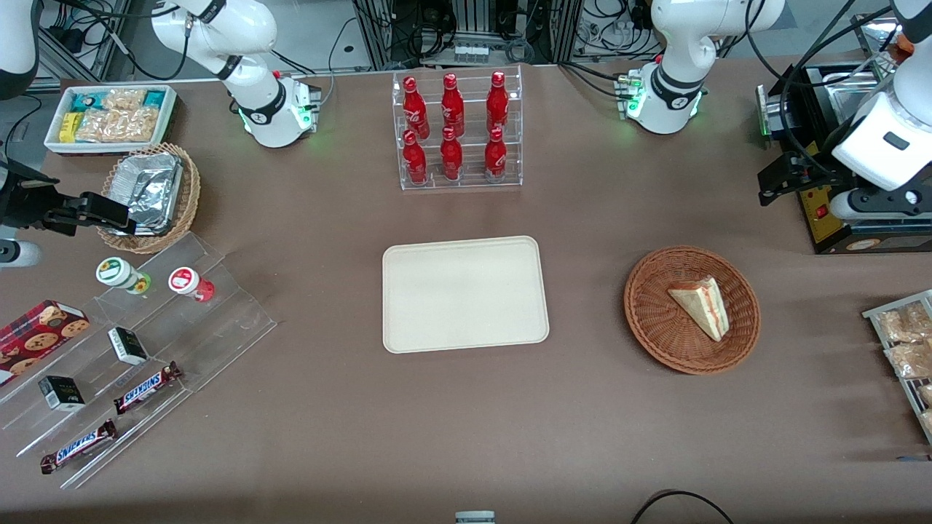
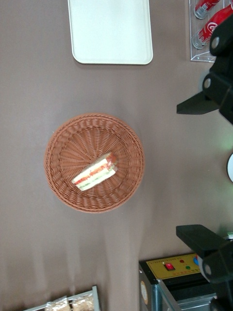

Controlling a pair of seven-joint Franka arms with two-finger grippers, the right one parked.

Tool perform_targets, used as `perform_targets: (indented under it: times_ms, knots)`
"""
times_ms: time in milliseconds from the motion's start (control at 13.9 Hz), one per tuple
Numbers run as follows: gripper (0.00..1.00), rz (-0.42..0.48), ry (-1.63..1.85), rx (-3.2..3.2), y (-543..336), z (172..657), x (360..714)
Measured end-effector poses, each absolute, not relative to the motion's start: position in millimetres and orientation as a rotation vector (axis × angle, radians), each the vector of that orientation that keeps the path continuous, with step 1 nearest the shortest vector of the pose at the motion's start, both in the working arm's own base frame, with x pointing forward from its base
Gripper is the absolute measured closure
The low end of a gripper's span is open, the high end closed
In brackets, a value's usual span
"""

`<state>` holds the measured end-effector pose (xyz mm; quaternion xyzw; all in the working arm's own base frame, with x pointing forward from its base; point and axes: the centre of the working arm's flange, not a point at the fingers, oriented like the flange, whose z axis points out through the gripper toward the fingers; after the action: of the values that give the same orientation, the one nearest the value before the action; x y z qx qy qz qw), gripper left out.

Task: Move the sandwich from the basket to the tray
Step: 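Move the left gripper down over the wrapped sandwich in the wicker basket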

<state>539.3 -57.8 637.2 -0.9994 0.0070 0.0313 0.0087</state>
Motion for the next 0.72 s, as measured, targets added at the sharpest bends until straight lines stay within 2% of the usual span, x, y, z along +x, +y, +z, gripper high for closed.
perform_targets:
  times_ms: [360,504,720]
  knots:
    - [0.00,0.138,-0.003,-3.111,-49,627,542]
    - [0.00,0.153,-0.002,-3.101,-48,598,550]
    - [0.00,0.143,-0.029,-3.102,-42,530,560]
